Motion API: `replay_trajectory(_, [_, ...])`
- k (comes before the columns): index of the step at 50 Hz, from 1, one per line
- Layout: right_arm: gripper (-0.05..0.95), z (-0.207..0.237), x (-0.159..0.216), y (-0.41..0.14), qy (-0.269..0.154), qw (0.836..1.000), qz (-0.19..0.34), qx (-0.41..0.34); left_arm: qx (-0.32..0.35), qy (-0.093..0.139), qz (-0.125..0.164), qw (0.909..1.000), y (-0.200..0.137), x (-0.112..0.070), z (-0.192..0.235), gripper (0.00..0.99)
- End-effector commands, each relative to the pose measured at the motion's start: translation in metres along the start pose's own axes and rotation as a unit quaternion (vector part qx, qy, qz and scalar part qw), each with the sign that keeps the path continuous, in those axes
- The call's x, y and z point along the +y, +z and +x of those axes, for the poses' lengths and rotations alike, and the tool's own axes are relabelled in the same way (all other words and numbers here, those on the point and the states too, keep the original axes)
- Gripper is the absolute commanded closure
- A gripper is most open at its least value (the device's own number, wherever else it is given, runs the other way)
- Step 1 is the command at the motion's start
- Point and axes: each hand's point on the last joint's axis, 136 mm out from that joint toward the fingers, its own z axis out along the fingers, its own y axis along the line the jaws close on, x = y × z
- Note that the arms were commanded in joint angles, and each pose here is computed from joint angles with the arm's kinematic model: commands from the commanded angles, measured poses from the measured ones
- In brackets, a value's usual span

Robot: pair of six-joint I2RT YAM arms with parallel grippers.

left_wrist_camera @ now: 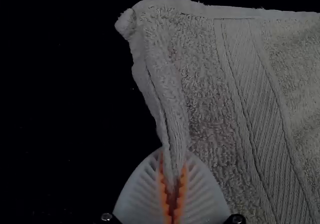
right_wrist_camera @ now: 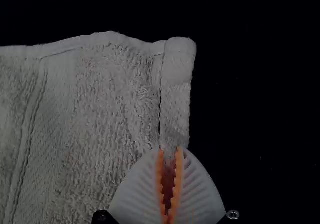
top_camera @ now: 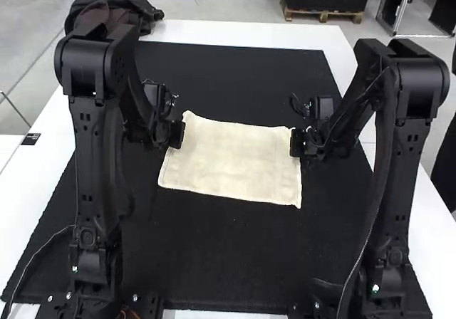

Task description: Fold the towel.

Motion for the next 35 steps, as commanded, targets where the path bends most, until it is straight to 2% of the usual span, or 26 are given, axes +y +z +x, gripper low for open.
replay_trajectory(1, [0.92,0.027,0.038,0.007,0.002,0.995,-0.087,0.04,0.042,-0.008,-0.04,0.9983,0.007,0.022,0.034,0.975])
replay_trajectory(18, [0.92,-0.008,0.025,-0.007,0.022,0.997,-0.078,-0.001,-0.009,-0.018,-0.063,0.9978,-0.006,0.051,-0.009,0.975])
replay_trajectory(29, [0.92,-0.023,0.023,-0.024,0.024,0.996,-0.079,-0.02,-0.019,-0.019,-0.06,0.9978,-0.018,0.054,-0.026,0.975])
replay_trajectory(35, [0.92,-0.028,0.024,-0.035,0.023,0.996,-0.082,-0.027,-0.023,-0.02,-0.048,0.9984,-0.023,0.051,-0.033,0.975])
